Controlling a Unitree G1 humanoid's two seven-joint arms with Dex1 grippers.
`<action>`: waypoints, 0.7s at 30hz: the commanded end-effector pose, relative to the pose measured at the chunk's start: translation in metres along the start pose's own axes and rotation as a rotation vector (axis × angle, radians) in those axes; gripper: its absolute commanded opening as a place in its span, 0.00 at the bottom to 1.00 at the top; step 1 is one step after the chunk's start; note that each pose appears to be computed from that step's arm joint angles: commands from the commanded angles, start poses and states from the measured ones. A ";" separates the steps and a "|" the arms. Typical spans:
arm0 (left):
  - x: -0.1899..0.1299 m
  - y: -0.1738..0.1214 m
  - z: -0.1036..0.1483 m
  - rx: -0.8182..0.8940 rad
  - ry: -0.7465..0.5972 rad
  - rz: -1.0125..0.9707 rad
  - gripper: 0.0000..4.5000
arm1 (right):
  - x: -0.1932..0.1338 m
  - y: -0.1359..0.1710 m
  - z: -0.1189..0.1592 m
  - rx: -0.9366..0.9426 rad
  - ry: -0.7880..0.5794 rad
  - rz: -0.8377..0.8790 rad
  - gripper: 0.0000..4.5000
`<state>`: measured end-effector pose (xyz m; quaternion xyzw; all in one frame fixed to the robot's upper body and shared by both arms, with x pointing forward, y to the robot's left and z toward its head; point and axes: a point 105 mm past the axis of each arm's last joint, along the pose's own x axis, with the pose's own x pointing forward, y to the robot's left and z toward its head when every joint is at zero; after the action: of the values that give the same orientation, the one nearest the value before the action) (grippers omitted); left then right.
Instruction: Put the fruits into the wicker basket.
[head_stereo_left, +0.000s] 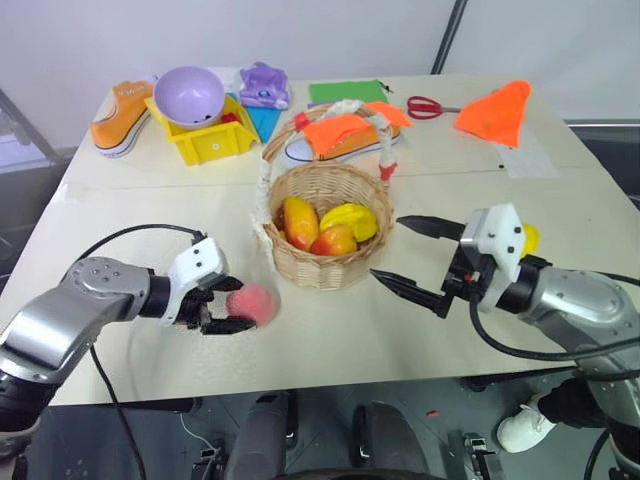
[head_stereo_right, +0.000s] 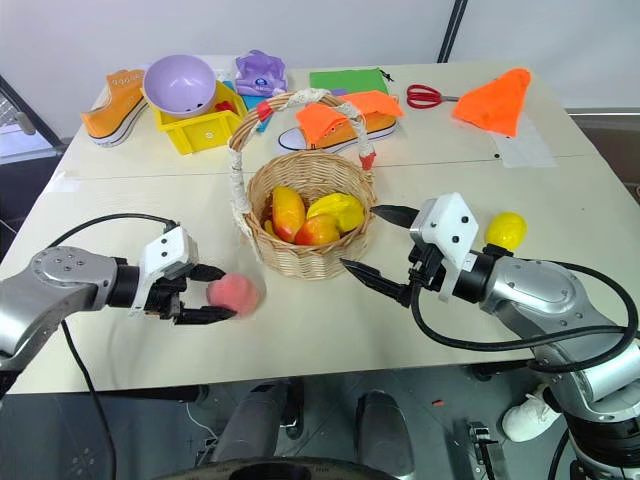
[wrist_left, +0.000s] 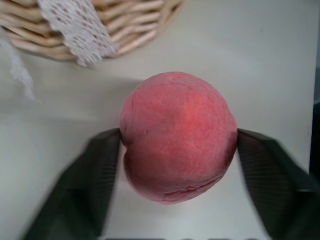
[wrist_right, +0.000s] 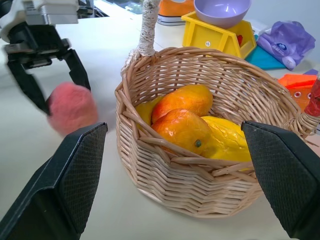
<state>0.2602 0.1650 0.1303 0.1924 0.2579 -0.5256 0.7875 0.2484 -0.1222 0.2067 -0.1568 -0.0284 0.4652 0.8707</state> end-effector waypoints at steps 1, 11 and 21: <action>-0.008 0.005 0.011 0.042 -0.027 0.025 0.53 | 0.000 0.003 0.012 -0.044 -0.039 -0.001 1.00; -0.027 -0.007 0.133 0.083 -0.593 0.073 0.53 | -0.008 -0.005 0.007 -0.044 -0.011 -0.033 1.00; 0.021 0.007 0.148 0.028 -0.615 0.278 0.53 | -0.006 -0.008 0.007 -0.052 -0.013 -0.034 1.00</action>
<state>0.3054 0.0681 0.2312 0.0577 -0.0116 -0.4577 0.8872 0.2520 -0.1313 0.2069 -0.1636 -0.0265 0.4502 0.8774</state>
